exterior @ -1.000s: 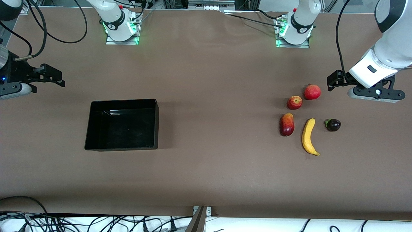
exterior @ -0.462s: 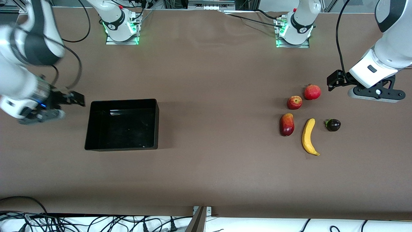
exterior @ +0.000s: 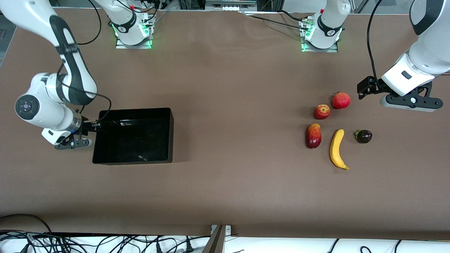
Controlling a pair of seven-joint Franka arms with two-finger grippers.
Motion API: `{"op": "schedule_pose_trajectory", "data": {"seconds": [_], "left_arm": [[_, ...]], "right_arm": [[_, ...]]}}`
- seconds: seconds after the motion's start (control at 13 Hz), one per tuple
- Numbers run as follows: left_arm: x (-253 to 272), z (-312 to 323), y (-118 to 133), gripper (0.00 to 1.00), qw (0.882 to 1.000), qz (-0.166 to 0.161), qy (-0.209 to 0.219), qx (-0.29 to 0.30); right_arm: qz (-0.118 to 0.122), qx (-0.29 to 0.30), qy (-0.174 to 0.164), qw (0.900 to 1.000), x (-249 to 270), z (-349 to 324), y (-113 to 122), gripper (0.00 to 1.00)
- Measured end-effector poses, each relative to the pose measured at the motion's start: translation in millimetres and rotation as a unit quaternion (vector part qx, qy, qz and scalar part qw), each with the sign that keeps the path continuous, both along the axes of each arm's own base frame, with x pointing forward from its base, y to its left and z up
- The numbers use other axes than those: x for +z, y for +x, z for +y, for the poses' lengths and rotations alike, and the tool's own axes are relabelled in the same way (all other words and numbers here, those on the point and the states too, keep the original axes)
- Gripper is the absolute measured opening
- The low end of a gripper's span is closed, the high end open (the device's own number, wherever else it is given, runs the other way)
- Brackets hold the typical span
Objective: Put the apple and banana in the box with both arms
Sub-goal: 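Push the black box toward the fruit with the right gripper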
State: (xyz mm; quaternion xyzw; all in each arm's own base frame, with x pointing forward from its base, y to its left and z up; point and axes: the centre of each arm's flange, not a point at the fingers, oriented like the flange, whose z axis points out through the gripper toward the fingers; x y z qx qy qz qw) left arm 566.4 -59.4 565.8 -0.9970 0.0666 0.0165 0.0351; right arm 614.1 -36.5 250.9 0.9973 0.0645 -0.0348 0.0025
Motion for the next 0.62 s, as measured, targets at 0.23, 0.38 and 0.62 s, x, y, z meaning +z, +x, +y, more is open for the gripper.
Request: {"op": "schedule_pose_trajectory", "data": {"seconds": [0.23, 0.38, 0.62], "left_arm": [[0, 0, 0, 1.00, 1.000, 0.000, 0.000, 0.000], [0, 0, 0, 1.00, 1.000, 0.000, 0.000, 0.000], [0, 0, 0, 1.00, 1.000, 0.000, 0.000, 0.000]], "right_arm": [[0.008, -0.010, 0.001, 1.000, -23, -12, -2, 0.85], [0.011, -0.010, 0.001, 1.000, -26, -12, -3, 0.76], [0.013, -0.008, 0.002, 1.000, -27, -11, -5, 0.39]]}}
